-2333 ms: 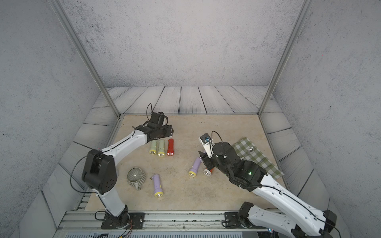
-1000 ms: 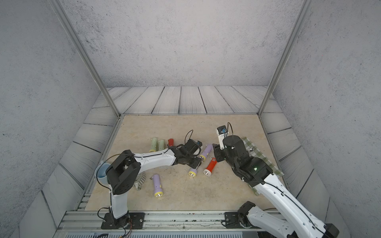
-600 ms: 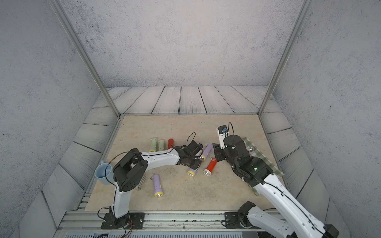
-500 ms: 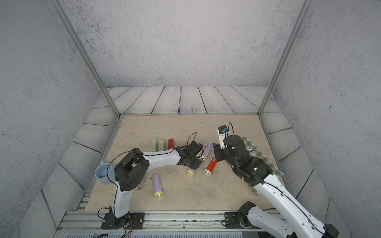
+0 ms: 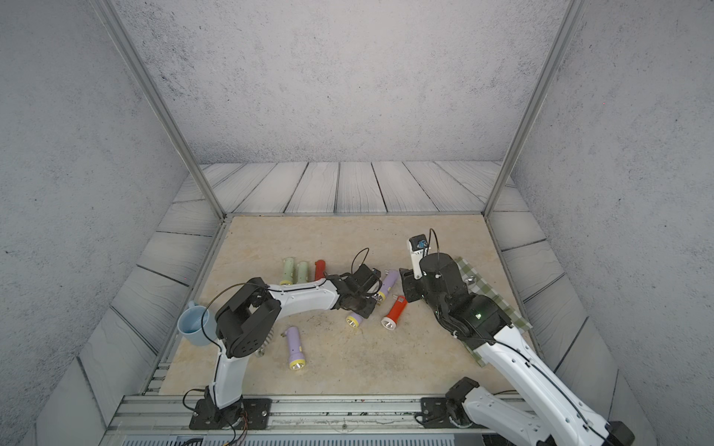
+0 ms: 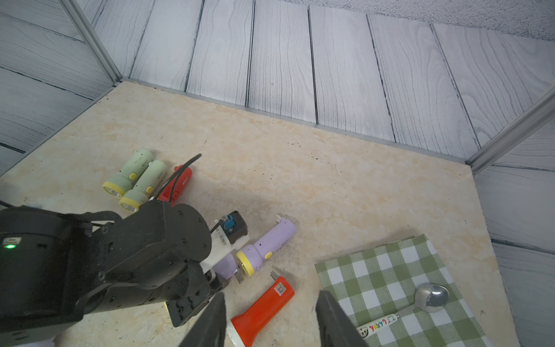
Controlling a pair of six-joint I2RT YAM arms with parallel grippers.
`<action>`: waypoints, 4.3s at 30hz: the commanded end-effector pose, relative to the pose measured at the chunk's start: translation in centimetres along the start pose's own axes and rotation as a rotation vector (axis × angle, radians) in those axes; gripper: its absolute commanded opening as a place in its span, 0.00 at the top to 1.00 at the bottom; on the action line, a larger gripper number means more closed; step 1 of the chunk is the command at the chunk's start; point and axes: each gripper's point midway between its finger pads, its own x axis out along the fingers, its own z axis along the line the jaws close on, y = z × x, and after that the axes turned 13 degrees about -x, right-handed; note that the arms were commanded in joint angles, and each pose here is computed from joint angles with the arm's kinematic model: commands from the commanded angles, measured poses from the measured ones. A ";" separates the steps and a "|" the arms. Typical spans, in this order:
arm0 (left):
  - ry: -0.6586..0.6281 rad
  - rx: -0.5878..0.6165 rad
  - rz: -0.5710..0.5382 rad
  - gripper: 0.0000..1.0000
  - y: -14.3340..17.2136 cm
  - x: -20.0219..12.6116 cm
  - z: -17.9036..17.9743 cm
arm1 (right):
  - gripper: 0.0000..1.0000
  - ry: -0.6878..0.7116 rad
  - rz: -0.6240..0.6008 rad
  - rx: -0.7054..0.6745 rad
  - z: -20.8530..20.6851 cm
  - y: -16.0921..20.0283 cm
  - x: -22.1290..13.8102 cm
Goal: Close the plug at the bottom of the flashlight
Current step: Pick up the flashlight from the center of the board, then close the plug of the flashlight.
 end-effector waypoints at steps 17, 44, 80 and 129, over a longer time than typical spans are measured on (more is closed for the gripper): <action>0.210 0.328 -0.668 1.00 -4.1 -21.1 -1.0 | 0.50 -0.071 0.002 0.038 1.4 -0.1 1.5; 0.733 0.680 -0.969 1.00 -0.7 -35.4 -3.3 | 0.19 -0.896 -0.431 -0.068 13.0 -8.7 -7.0; 0.899 0.697 -0.912 1.00 -0.3 -36.6 -4.6 | 0.39 -1.134 -0.386 -0.091 16.1 -8.9 -7.3; 0.999 0.735 -0.895 1.00 0.6 -38.3 -5.4 | 0.77 -1.171 -0.356 -0.094 16.9 -8.6 -6.4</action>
